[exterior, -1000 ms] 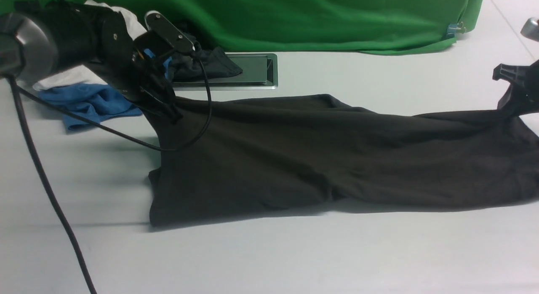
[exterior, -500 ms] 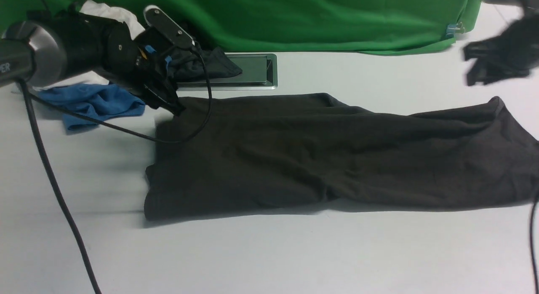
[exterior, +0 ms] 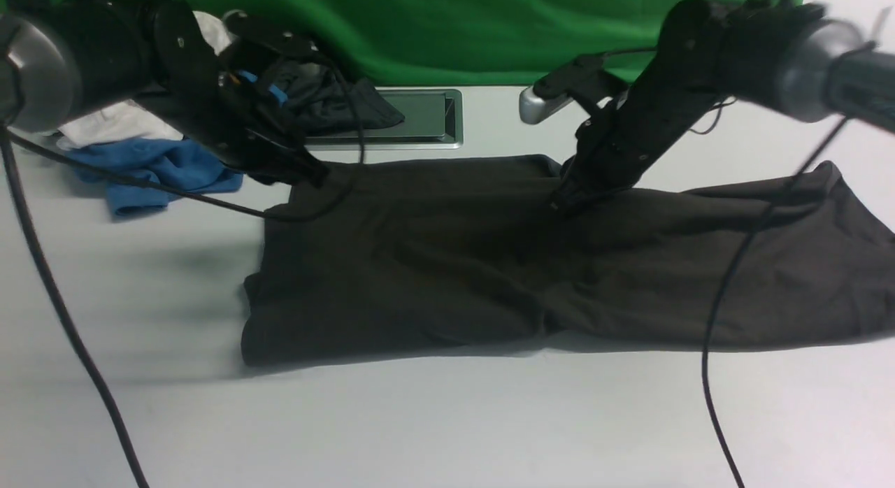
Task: Fold a long-sleeved shirt on a white desktop.
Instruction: 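Fold the black garment in half by bringing its near edge over to the far edge, then pull the folded dark garment lengthwise by its ends to straighten it flat on the table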
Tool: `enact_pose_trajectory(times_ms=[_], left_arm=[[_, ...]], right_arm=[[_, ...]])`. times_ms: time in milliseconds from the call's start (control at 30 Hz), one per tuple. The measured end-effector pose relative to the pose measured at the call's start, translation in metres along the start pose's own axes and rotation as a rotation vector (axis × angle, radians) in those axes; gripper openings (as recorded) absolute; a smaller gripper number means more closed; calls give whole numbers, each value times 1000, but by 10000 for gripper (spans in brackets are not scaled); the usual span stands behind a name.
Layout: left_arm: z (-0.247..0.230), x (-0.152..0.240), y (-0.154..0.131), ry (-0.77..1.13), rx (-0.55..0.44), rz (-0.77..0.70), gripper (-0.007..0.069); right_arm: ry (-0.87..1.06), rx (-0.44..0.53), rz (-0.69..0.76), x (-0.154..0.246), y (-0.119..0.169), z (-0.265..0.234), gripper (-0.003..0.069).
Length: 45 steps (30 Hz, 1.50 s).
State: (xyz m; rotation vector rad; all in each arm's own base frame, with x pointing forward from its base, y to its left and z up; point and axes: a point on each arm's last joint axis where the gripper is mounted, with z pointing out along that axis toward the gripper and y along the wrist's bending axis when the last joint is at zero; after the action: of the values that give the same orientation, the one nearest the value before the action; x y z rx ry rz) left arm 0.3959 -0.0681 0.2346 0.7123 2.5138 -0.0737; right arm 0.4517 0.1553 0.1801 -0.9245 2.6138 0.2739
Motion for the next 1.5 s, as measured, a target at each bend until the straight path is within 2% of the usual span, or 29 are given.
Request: enact_pose_trajectory(times_ms=[167, 333, 467, 567, 733, 833, 1000, 1133, 1167, 1200, 1233, 1367, 1500], left_arm=[[-20, 11, -32, -19, 69, 14, 19], [-39, 35, -67, -35, 86, 80, 19], [-51, 53, -75, -2, 101, 59, 19], [-74, 66, -80, 11, 108, 44, 19], [-125, 83, -83, -39, 41, -34, 19], [-144, 95, -85, -48, 15, -46, 19], [-159, 123, -93, -44, 14, -63, 19], [-157, 140, -97, -47, 15, -69, 19], [-154, 142, -98, -51, 19, -75, 19], [-154, 143, -99, -55, 19, -76, 19], [-153, 144, -100, -65, 27, -87, 19], [-151, 141, -102, -107, 52, -83, 19], [-152, 138, -103, -137, 65, -85, 19]], right_arm=[[-98, 79, 62, -11, -42, 21, 173], [-234, 167, 166, -21, -80, 2, 178], [-232, 158, 168, -29, -81, -30, 178], [-163, 160, 137, -29, -67, -78, 178], [-60, 272, 139, -8, -52, -147, 181], [-4, 303, 168, 11, -49, -160, 195], [53, 314, 305, 65, -53, -165, 257], [43, 351, 458, 110, -73, -156, 307], [50, 364, 529, 126, -82, -152, 342], [50, 364, 531, 126, -82, -152, 349], [59, 366, 602, 141, -93, -149, 403], [81, 373, 736, 172, -122, -144, 618], [97, 368, 826, 194, -144, -135, 680]])
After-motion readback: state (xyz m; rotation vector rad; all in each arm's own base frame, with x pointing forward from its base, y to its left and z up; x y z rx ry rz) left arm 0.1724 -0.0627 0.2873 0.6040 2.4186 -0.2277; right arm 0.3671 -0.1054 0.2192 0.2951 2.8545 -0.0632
